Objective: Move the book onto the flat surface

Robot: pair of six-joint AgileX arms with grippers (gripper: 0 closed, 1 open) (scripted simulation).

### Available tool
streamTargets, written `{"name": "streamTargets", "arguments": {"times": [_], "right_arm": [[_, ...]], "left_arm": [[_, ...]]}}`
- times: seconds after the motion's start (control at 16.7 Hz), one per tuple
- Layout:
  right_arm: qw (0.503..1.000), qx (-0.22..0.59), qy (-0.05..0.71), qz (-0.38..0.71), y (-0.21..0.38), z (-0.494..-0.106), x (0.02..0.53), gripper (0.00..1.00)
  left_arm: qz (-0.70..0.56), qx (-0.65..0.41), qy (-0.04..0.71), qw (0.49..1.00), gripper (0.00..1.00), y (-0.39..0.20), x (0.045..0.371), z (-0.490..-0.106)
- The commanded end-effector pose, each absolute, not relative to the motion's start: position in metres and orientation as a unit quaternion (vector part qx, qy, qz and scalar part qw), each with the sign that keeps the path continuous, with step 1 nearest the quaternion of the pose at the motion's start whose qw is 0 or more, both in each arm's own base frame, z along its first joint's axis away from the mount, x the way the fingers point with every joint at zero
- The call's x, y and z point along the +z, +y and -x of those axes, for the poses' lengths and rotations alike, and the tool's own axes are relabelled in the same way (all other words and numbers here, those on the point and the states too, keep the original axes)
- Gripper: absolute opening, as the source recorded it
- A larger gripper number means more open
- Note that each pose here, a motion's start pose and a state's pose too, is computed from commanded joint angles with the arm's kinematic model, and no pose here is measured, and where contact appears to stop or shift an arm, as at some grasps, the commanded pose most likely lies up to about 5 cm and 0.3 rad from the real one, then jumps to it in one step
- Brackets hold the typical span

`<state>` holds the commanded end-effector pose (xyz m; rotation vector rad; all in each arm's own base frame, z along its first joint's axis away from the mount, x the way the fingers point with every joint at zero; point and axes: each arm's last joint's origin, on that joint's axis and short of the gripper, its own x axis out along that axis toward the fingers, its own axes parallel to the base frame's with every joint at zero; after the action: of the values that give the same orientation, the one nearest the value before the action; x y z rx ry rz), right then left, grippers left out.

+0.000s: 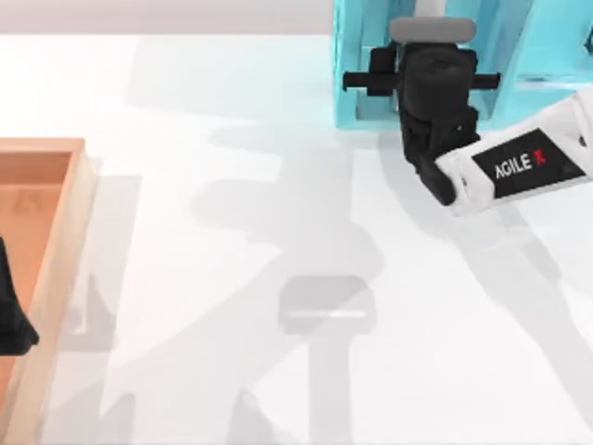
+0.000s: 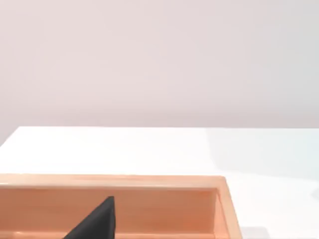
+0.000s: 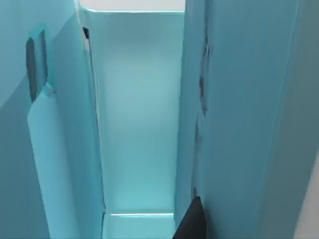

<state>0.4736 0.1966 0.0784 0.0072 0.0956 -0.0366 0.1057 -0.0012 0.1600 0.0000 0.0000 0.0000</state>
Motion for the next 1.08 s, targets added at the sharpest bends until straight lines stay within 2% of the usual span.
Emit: {"name": "streamTargets", "arguments": {"times": [0.24,0.3,0.84,1.08], "right_arm": [[0.999,-0.018,0.048,-0.004,0.197,-0.474,0.078,0.02],[0.999,-0.018,0.048,-0.004,0.197,-0.474,0.078,0.0],[0.999,-0.018,0.047,-0.004,0.197,-0.473,0.08,0.0],[0.999,-0.021,0.045,-0.005,0.206,-0.458,0.112,0.0]], "left_arm": [[0.0,0.0,0.0,1.0,1.0,-0.001,0.16,-0.106],[0.0,0.0,0.0,1.0,1.0,-0.001,0.16,-0.106],[0.0,0.0,0.0,1.0,1.0,-0.001,0.16,-0.106],[0.0,0.0,0.0,1.0,1.0,-0.001,0.16,-0.106]]}}
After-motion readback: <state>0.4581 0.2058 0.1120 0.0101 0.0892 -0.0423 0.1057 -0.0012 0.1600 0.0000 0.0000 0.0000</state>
